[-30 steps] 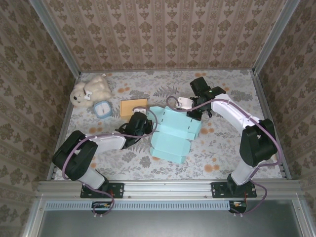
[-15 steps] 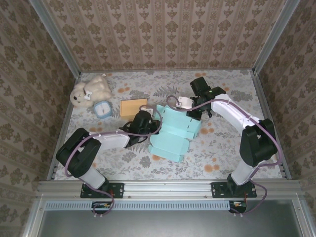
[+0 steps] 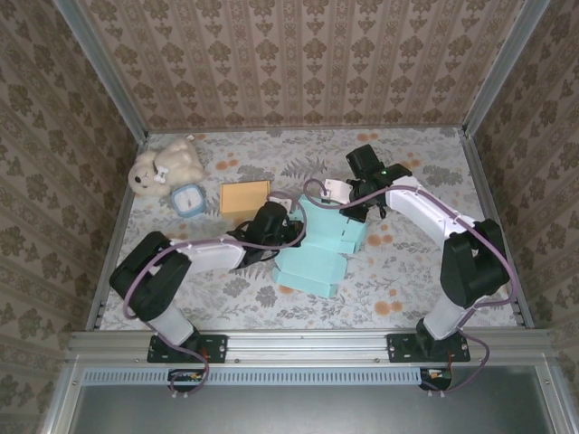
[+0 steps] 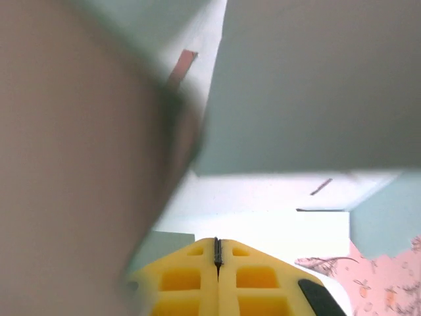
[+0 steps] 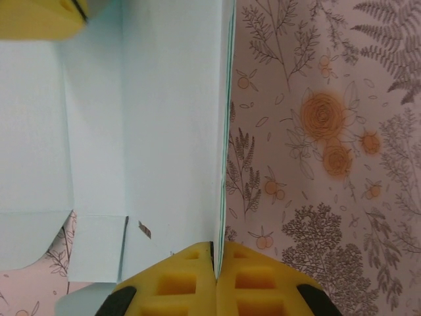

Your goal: Fold the paper box

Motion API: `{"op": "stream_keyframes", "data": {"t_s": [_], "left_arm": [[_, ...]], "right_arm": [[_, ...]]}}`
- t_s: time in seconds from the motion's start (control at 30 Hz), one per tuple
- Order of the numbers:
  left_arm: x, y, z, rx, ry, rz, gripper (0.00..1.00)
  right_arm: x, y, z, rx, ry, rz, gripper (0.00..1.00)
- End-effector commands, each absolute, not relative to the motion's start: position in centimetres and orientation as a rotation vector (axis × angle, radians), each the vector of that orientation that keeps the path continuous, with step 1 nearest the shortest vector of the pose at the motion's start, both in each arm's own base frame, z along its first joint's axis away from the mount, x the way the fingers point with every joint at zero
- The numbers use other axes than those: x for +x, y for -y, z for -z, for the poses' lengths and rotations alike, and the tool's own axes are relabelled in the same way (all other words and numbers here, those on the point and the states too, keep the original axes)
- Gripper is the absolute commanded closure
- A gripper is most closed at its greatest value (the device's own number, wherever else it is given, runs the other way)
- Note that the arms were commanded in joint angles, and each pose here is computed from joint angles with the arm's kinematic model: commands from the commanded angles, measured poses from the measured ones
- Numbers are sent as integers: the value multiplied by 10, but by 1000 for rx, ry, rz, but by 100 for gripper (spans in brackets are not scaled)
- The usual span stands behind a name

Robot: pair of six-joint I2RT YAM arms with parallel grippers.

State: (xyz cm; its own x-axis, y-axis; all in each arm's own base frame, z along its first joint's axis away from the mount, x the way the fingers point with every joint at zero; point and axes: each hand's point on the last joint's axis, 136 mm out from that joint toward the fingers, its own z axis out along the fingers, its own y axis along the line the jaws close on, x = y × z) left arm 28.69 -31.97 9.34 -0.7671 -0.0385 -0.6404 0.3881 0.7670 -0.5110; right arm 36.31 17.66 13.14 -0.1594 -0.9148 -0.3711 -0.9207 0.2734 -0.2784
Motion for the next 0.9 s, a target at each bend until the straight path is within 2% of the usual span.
{"op": "stream_keyframes", "data": {"t_s": [0.0,0.2,0.4,0.63,0.87], "left_arm": [[281,298,-125,285,-2220,797,96],[263,245,-168,265,-2076,633,91],[266,192,-163,160,-2035,463,87],[274,183,-136,165,-2024,445,84],[276,196,-130,267,-1979,477,80]], "right_arm": [[367,-177,-149,-1641,-1993,78,100],[369,-180,-164,-1740,-1836,321,100],[364,-202,-181,-1782,-1627,394,100],[367,-205,-167,-1820,-1567,428,100],[374,-210,-144,-1797,-1470,484,100]]}}
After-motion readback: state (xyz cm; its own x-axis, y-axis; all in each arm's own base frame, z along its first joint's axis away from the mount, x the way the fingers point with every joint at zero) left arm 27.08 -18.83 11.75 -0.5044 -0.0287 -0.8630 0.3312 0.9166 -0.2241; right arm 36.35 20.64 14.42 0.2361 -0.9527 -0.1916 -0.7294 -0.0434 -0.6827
